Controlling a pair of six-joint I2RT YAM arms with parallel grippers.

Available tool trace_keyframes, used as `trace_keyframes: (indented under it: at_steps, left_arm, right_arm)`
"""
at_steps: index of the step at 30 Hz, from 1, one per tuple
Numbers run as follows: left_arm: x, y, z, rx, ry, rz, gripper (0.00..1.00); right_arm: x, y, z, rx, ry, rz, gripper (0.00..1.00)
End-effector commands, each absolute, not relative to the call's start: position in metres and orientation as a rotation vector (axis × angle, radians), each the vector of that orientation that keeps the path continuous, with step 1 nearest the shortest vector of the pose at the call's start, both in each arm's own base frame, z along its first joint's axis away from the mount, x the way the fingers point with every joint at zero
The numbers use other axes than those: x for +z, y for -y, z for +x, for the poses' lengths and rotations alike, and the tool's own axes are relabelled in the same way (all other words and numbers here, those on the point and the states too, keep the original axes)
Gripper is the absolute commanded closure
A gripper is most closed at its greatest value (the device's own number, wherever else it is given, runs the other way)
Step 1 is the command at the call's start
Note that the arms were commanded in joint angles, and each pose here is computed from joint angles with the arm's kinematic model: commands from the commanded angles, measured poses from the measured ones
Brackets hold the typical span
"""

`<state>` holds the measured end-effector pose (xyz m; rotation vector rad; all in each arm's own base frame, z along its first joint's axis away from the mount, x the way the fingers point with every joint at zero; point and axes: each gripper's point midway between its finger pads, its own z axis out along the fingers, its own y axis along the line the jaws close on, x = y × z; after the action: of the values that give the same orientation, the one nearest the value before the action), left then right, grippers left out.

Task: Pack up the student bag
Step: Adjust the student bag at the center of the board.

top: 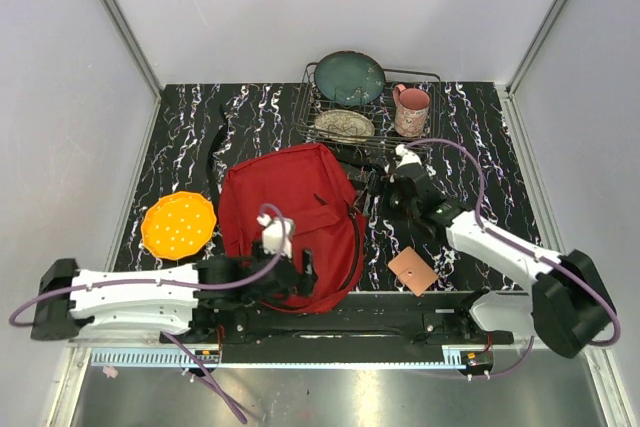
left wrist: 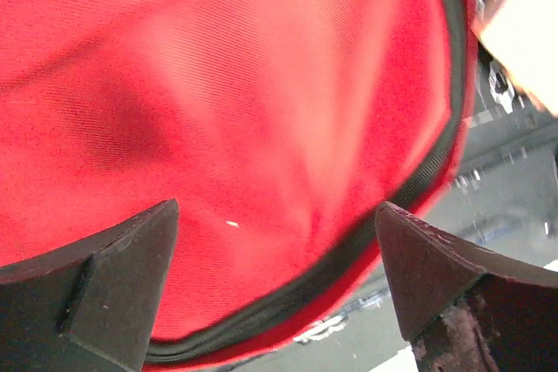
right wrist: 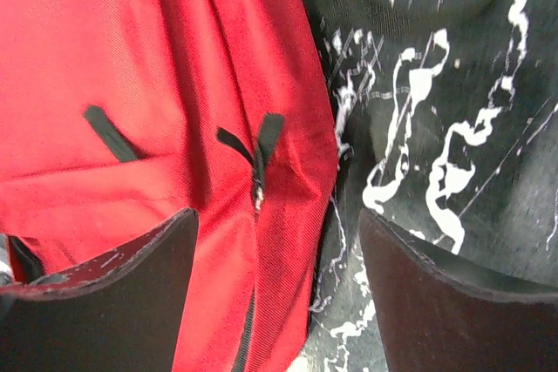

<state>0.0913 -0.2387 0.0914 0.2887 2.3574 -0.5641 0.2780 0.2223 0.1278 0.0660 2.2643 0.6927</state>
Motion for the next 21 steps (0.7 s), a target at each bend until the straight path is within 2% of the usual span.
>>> trace_keyframes:
  at_steps: [1,4,7,8,11,12,14,15,16,21]
  left_arm:
    - [0.106,0.191,0.121,-0.469,-2.376,-0.019,0.01]
    - [0.11,0.165,0.128,-0.482,-2.355,-0.202,0.01]
    - [0.105,0.139,0.126,-0.452,-2.342,-0.319,0.01]
    - [0.107,0.135,0.125,-0.469,-2.333,-0.345,0.01]
    - [0.098,0.128,0.121,-0.461,-2.349,-0.384,0.01]
    - [0.094,0.127,0.121,-0.454,-2.355,-0.391,0.01]
    - [0.085,0.128,0.118,-0.44,-2.382,-0.39,0.01]
    - [0.081,0.128,0.118,-0.431,-2.393,-0.392,0.01]
    - [0.08,0.133,0.118,-0.451,-2.398,-0.384,0.01]
    - [0.061,0.139,0.12,-0.428,-2.419,-0.328,0.01]
  right_arm:
    - [0.105,-0.237,0.268,0.735,-2.394,0.011,0.19]
    - [0.093,-0.248,0.27,0.755,-2.446,-0.017,0.13]
    - [0.082,-0.255,0.273,0.758,-2.495,-0.021,0.12]
    - [0.079,-0.256,0.272,0.77,-2.502,-0.021,0.15]
    - [0.069,-0.261,0.269,0.809,-2.524,-0.007,0.34]
    - [0.067,-0.264,0.268,0.827,-2.519,-0.003,0.54]
    - [0.06,-0.262,0.263,0.843,-2.535,0.03,0.78]
    - [0.061,-0.261,0.263,0.845,-2.526,0.048,0.93]
    - [0.055,-0.256,0.259,0.829,-2.54,0.083,1.0]
    - [0.061,-0.227,0.254,0.734,-2.458,0.23,1.0]
